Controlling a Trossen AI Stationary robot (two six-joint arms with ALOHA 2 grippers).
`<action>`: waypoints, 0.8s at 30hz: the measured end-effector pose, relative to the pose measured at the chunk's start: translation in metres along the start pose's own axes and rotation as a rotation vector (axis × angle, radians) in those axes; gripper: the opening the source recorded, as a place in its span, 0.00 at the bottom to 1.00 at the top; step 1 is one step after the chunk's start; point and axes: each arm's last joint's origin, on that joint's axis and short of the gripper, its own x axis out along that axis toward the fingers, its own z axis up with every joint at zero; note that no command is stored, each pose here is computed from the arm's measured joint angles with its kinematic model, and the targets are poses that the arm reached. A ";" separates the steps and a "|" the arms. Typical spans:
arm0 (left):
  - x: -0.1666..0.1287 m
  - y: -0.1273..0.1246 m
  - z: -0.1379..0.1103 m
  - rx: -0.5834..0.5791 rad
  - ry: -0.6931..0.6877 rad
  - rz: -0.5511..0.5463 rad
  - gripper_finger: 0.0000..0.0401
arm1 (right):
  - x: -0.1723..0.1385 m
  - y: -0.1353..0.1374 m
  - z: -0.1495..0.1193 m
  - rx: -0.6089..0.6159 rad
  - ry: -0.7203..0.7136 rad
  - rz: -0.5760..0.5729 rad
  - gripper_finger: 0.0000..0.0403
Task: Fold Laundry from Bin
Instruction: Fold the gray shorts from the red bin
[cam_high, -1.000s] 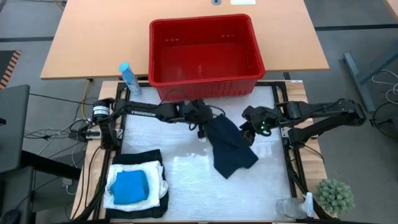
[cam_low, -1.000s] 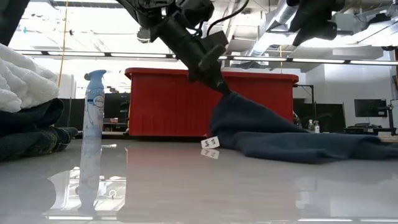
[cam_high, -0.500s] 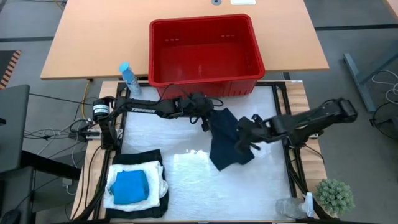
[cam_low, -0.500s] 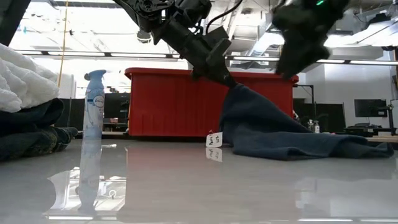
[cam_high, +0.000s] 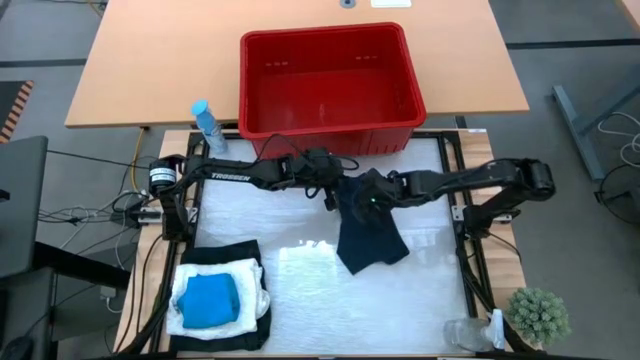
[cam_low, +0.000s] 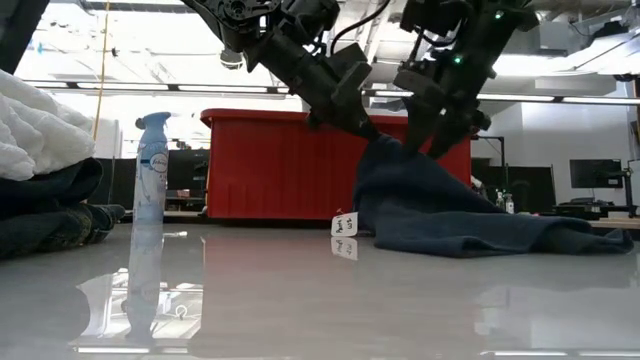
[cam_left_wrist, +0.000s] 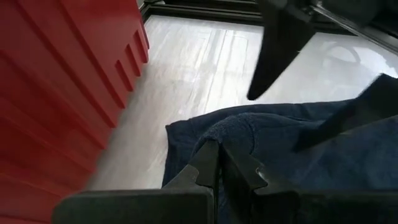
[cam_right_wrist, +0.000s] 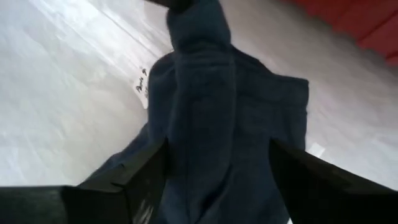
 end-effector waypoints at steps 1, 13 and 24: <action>0.000 0.000 0.000 0.000 0.000 0.000 0.00 | 0.000 -0.001 0.001 -0.008 -0.001 -0.002 0.74; 0.000 0.000 -0.002 -0.015 0.020 -0.013 0.00 | 0.004 -0.005 0.014 -0.116 -0.071 0.017 0.75; 0.000 -0.004 -0.002 0.049 0.014 -0.141 0.00 | 0.008 -0.014 0.021 -0.142 -0.049 0.046 0.54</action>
